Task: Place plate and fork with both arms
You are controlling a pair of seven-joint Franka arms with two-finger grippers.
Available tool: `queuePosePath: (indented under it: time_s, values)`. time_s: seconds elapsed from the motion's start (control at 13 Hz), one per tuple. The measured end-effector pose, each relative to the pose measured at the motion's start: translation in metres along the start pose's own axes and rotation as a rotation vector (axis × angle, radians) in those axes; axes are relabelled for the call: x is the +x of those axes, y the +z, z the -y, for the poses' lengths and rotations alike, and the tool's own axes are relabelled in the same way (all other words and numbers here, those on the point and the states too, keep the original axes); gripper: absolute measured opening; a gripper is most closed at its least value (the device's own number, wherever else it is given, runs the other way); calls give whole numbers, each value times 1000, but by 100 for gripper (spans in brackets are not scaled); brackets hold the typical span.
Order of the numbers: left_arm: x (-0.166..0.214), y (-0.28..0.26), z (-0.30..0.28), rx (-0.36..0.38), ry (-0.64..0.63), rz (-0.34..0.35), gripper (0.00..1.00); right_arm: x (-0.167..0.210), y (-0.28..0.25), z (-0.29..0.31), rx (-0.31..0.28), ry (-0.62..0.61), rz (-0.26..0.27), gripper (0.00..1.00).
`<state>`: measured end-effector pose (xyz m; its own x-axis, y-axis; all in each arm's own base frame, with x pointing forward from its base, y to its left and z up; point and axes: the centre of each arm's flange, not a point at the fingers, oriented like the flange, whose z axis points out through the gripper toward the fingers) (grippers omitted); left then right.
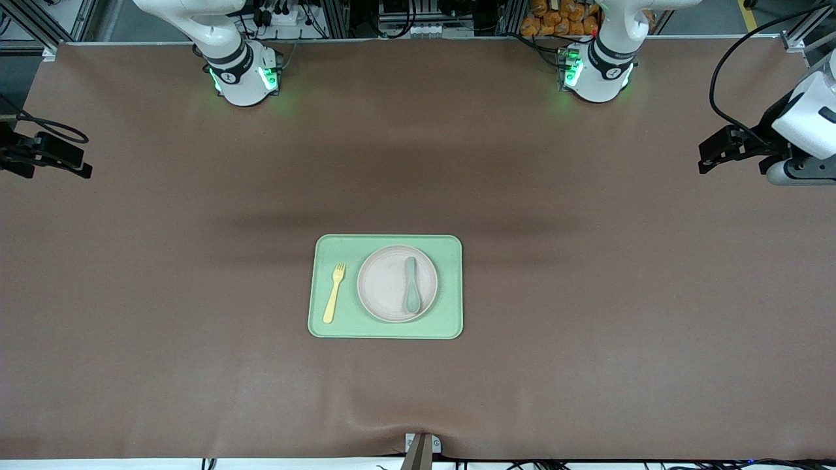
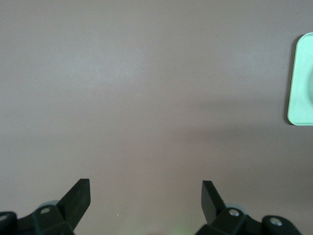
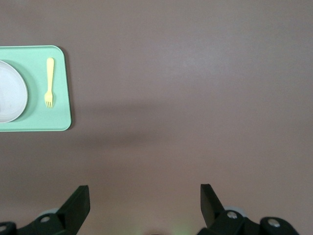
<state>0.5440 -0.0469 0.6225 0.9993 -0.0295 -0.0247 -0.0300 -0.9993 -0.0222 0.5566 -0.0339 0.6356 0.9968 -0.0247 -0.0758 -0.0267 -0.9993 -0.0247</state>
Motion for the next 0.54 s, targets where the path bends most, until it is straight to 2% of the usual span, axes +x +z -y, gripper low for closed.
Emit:
queuePosePath:
  time_s: [0.54]
  values:
    - [1, 1, 0, 0, 0, 2, 100, -1, -1, -3, 0, 5, 1, 100]
